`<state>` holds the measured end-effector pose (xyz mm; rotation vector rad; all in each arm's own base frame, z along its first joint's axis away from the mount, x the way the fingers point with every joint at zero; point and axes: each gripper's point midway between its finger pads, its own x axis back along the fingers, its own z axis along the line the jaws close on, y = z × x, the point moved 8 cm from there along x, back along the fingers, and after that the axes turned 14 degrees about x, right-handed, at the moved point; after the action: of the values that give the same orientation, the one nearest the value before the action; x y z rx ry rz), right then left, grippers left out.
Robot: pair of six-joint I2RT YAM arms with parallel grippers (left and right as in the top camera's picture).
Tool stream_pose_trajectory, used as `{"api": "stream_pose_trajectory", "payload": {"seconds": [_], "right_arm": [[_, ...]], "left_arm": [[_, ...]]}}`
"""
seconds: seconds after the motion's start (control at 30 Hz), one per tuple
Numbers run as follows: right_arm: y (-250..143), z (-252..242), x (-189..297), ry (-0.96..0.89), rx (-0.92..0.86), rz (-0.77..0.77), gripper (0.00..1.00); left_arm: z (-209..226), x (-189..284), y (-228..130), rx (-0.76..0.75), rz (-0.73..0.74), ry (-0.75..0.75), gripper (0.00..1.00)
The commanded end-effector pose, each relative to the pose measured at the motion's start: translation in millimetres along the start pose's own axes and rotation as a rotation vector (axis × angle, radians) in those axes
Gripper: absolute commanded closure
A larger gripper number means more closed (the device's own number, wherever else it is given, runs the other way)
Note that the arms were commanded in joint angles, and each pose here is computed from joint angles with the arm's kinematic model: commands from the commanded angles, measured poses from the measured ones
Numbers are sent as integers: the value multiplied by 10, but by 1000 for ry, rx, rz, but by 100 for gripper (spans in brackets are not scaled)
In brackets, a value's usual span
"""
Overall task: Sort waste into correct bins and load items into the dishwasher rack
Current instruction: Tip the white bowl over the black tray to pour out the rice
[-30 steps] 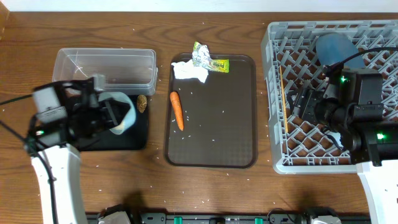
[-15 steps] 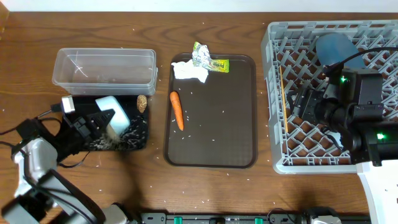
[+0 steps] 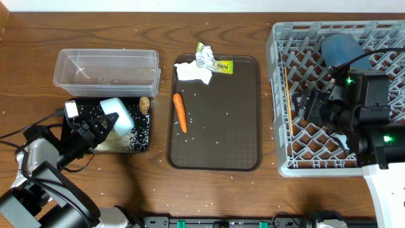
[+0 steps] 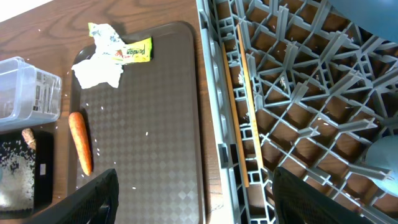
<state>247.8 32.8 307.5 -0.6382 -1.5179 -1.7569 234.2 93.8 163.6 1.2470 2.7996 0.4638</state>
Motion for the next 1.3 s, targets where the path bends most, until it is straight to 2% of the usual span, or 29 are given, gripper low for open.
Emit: {"api": "stream_pose_trajectory", "payload": {"seconds": [0.0, 0.13, 0.2, 0.27, 0.33, 0.4, 0.43, 0.5, 0.53, 0.6, 0.63, 0.7, 0.77, 0.83, 0.9, 1.07, 1.1, 1.2, 1.27], "right_arm": [[25, -9, 38, 1, -11, -15, 28], [24, -9, 38, 1, -11, -14, 28], [24, -9, 38, 1, -11, -14, 28], [24, -9, 38, 1, -11, -14, 28], [27, -8, 38, 1, -11, -16, 28], [24, -9, 39, 1, -11, -14, 28], [24, -9, 38, 1, -11, -14, 28], [24, -8, 39, 1, -11, -15, 28], [22, -8, 41, 1, -11, -14, 28], [17, -9, 41, 1, -11, -11, 27], [20, -8, 42, 1, -11, -13, 27], [22, -4, 41, 5, -11, -14, 27], [13, -2, 43, 8, -12, -8, 27], [13, -2, 43, 8, -12, -8, 27], [12, -2, 44, 8, -12, -8, 27], [10, -2, 44, 8, -12, -7, 27], [10, -1, 44, 9, -12, -7, 28], [8, 0, 44, 9, -12, -6, 28], [11, 2, 44, 12, -12, -8, 27]], "left_arm": [[-5, 6, 14, -64, -15, -26, 94], [3, -4, -7, -118, -12, -26, 94], [-4, -13, -11, -64, -8, -28, 94], [15, -48, -39, -156, 8, -26, 94], [1, -48, -37, -63, 6, -34, 94], [23, -74, -77, -133, 21, -25, 94], [20, -77, -79, -121, 17, -36, 94], [5, -84, -113, -15, 24, -39, 94], [5, -103, -158, -16, 40, -30, 94], [38, -116, -165, -133, 54, -11, 94], [40, -106, -117, -132, 36, -25, 94], [15, -92, -60, 12, 24, -38, 94], [52, -107, -94, -60, 44, -3, 93], [19, -99, -91, -9, 28, -39, 94], [55, -110, -111, -76, 49, 0, 94], [14, -123, -96, -61, 36, -44, 94], [9, -122, -104, -15, 37, -43, 94], [58, -134, -110, -70, 57, -2, 94], [22, -124, -83, -37, 36, -42, 94]]}}
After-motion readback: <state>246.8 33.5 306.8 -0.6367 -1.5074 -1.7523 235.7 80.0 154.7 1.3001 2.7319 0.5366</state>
